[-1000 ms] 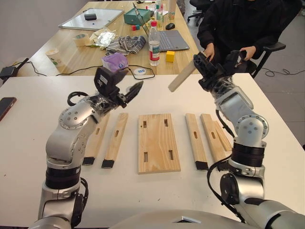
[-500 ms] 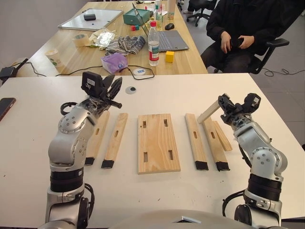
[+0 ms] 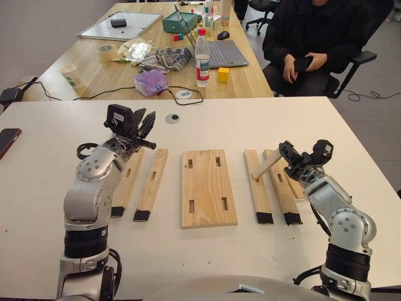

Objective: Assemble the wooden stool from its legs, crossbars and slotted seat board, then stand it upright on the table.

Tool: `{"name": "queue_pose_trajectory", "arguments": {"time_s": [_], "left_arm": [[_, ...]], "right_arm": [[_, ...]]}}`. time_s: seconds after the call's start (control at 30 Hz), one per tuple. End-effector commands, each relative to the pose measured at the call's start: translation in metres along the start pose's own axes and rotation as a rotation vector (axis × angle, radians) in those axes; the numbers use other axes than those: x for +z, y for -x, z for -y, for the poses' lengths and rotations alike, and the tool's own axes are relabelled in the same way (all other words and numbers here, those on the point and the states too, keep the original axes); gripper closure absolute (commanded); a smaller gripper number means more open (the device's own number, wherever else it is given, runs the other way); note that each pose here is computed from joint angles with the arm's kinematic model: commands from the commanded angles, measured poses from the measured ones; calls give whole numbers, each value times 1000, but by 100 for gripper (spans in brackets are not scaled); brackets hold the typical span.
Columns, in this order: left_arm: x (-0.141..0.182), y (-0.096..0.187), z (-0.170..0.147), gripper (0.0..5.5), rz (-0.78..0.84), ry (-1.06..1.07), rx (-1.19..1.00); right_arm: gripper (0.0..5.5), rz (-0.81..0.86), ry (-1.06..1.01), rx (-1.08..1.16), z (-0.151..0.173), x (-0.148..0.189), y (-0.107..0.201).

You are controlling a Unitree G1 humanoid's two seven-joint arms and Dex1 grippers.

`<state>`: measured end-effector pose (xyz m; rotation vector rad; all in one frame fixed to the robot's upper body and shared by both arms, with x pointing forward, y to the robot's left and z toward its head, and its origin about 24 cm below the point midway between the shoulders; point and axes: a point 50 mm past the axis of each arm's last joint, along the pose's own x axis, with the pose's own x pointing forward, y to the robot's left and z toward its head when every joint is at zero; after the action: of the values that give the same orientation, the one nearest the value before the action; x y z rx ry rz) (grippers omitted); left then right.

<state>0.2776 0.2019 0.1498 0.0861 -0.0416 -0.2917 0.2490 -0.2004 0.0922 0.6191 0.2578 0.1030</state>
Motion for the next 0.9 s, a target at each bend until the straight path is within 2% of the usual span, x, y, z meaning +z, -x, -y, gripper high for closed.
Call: {"name": "queue_pose_trajectory", "arguments": {"time_s": [0.03, 0.37, 0.7, 0.9], "left_arm": [[3, 2, -4, 425, 12, -25, 10], [12, 5, -8, 425, 54, -46, 36], [17, 6, -8, 425, 72, -44, 42], [21, 6, -6, 425, 94, -44, 33]], "right_arm": [[510, 4, 65, -22, 1, 5, 4], [510, 31, 60, 27, -13, 20, 2], [510, -28, 58, -37, 2, 3, 10], [510, -21, 128, -47, 1, 2, 11]]}}
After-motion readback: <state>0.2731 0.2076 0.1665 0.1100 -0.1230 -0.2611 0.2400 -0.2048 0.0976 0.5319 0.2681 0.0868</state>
